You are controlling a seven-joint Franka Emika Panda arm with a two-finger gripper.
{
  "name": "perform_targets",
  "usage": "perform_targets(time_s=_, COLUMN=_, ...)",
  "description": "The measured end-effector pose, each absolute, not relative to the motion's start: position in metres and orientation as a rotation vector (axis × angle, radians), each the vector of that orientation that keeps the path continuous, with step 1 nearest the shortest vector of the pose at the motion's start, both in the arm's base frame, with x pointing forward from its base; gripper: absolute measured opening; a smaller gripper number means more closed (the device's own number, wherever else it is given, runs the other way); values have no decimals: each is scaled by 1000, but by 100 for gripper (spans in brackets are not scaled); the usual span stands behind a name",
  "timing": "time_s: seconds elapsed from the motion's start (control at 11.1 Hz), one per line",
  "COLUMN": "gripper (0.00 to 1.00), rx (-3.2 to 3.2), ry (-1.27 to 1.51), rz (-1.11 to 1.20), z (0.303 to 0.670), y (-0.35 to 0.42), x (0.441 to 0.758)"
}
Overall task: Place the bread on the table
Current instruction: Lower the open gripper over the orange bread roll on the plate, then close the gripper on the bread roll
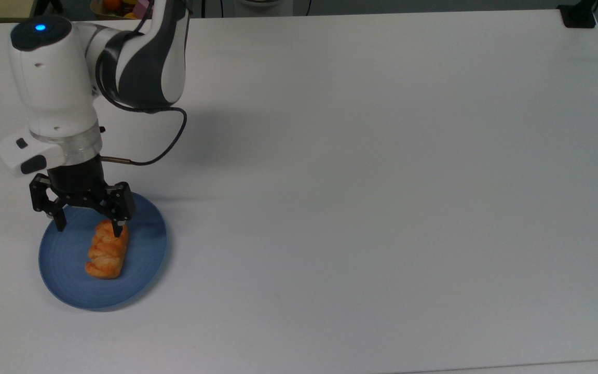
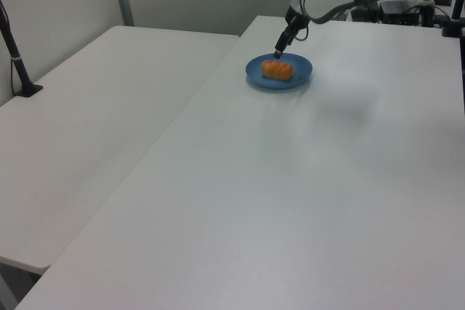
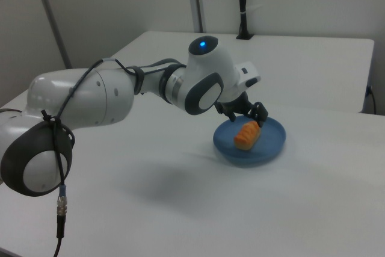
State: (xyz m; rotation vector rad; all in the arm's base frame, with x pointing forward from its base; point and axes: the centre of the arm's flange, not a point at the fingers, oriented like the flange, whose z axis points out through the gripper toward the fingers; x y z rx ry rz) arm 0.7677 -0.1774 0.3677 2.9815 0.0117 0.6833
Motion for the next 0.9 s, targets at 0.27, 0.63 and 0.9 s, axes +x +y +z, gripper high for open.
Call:
perform_targets(time_s=0.27, gripper=100, rx=2967, ry=21, rz=709, z=341, y=-171, x=774)
perform_targets(time_s=0.63, gripper=100, rx=2977, ry=47, rz=675, z=321, y=-160, x=776)
perform_targets(time_s=0.9, gripper=86, rx=2940, ry=111, rz=625, z=312, y=-160, x=774)
